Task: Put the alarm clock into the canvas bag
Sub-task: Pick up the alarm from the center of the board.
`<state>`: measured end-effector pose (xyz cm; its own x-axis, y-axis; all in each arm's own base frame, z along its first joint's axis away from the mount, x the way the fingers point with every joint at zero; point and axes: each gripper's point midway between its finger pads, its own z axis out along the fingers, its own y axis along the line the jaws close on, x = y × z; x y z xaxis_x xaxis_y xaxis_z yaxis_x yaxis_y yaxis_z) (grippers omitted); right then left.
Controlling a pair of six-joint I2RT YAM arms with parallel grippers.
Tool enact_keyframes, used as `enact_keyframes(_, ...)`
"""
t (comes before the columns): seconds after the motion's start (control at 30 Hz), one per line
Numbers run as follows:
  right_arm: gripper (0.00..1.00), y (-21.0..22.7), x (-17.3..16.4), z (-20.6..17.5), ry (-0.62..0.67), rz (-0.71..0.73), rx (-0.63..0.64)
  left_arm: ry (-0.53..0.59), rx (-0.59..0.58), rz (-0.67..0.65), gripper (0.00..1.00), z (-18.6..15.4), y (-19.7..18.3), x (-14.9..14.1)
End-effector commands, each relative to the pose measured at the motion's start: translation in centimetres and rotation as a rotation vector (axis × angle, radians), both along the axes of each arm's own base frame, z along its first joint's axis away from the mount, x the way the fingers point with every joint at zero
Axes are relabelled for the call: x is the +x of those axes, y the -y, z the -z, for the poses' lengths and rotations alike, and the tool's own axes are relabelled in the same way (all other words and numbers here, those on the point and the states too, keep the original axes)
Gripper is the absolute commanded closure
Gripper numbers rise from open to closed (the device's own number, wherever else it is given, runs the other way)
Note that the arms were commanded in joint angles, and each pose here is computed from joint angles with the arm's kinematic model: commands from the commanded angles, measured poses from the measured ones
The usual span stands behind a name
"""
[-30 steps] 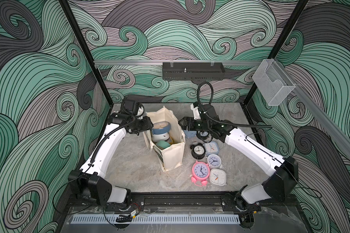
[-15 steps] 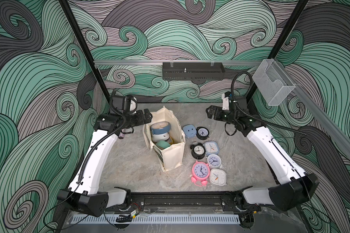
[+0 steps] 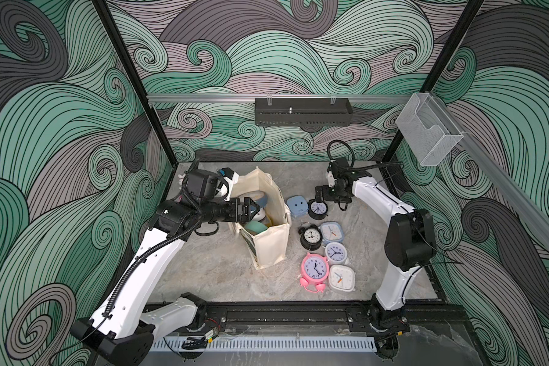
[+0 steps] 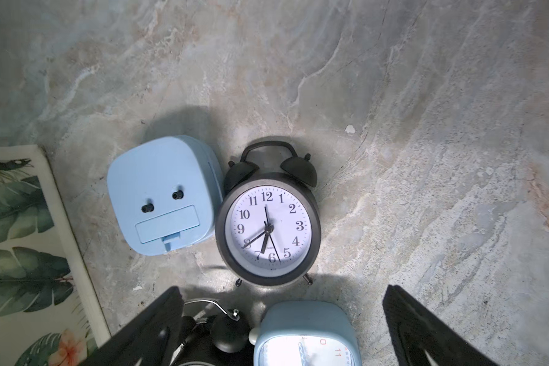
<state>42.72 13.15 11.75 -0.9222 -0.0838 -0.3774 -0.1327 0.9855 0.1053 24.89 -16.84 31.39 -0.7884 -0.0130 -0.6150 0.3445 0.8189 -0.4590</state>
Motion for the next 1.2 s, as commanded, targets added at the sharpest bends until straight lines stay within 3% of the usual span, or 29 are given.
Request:
enact_keyframes(0.0, 0.0, -1.6, -0.5, 0.3, -0.031, -0.087, -0.006, 0.01, 0.021, 0.012, 0.01, 0.5, 0.0, 0.1)
enact_keyframes(0.77, 0.02, -1.9, -0.1, 7.3, -0.18, -0.13, -0.082, 0.027, 0.048, -0.027, 0.01, 0.1, -0.7, 0.2)
enact_keyframes(0.97, 0.09, -2.2, 0.5, 7.8, -0.188, -0.125, -0.071, 0.038, 0.082, -0.099, 0.01, -0.1, -2.0, 0.7)
enact_keyframes(1.17, 0.22, -2.3, 0.6, 7.5, -0.183, -0.126, -0.062, 0.075, 0.082, -0.229, 0.01, -1.0, -3.7, 1.4)
